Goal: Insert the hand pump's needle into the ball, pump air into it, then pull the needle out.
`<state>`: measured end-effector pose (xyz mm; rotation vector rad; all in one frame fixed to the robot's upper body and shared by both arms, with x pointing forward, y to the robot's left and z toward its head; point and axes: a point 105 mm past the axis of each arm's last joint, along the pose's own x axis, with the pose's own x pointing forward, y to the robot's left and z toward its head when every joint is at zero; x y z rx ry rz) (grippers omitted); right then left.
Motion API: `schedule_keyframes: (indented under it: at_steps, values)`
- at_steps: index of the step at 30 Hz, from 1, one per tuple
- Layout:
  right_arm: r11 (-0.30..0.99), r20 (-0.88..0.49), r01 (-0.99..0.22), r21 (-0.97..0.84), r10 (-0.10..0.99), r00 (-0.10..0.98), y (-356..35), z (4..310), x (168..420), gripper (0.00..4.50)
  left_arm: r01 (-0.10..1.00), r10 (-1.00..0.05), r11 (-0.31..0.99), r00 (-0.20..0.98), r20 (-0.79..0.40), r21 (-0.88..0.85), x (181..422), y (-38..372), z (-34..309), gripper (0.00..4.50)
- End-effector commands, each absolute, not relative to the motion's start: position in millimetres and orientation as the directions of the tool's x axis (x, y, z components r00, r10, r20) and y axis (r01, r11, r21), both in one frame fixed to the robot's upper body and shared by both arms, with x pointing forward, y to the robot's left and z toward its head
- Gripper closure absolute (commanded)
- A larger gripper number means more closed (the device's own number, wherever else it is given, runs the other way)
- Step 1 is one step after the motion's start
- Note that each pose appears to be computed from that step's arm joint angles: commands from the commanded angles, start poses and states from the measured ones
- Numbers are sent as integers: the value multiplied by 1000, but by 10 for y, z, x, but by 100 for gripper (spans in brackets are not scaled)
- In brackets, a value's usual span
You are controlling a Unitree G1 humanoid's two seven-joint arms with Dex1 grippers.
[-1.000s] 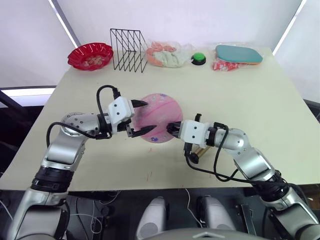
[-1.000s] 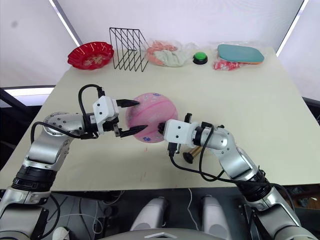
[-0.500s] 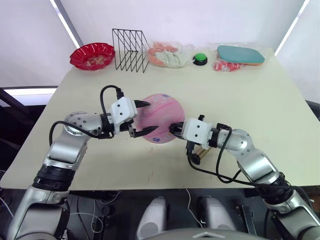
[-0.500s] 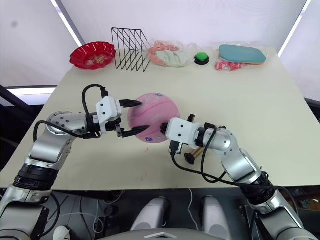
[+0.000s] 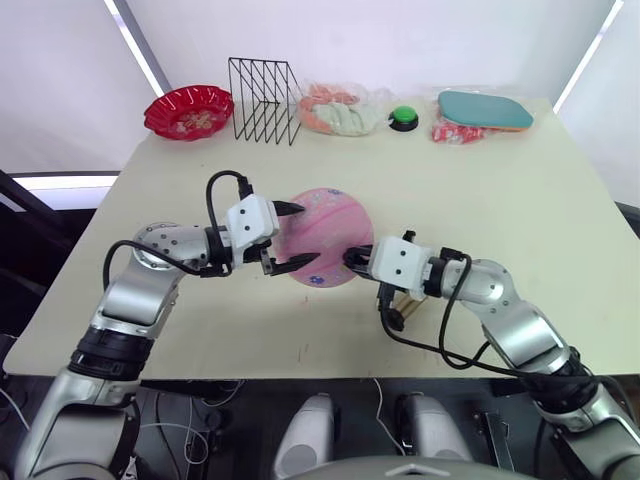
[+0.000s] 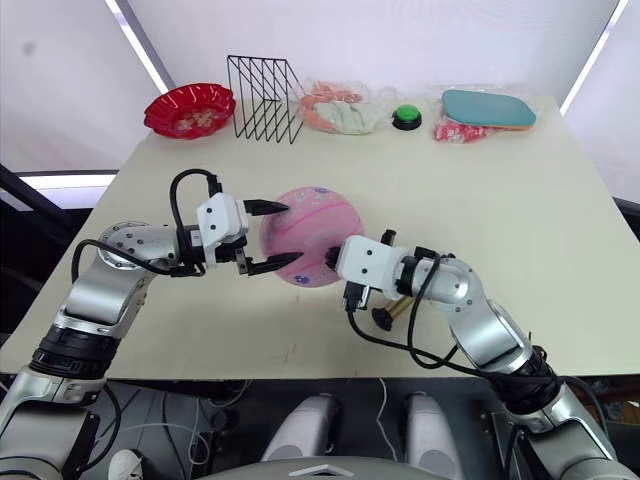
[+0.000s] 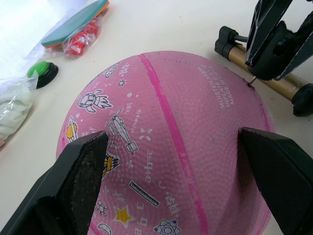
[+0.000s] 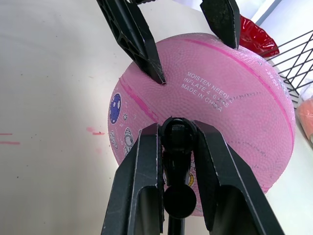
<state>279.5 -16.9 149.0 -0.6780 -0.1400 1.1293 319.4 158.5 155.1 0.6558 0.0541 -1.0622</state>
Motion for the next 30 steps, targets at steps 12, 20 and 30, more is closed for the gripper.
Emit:
schedule_keyframes:
  at_steps: [12,20,30]
  values:
    - [310,-9,-659,-685,901,434,-344,2208,2497,416,838,-492,482,500,-713,255,3108,2342,500,0]
    - [320,-35,-670,-670,888,459,-447,2156,2497,416,816,-561,512,554,-615,268,3162,2266,702,0]
    - [380,-37,-668,-640,853,520,-641,2133,2665,416,799,-711,570,596,-373,190,3055,2148,1199,0]
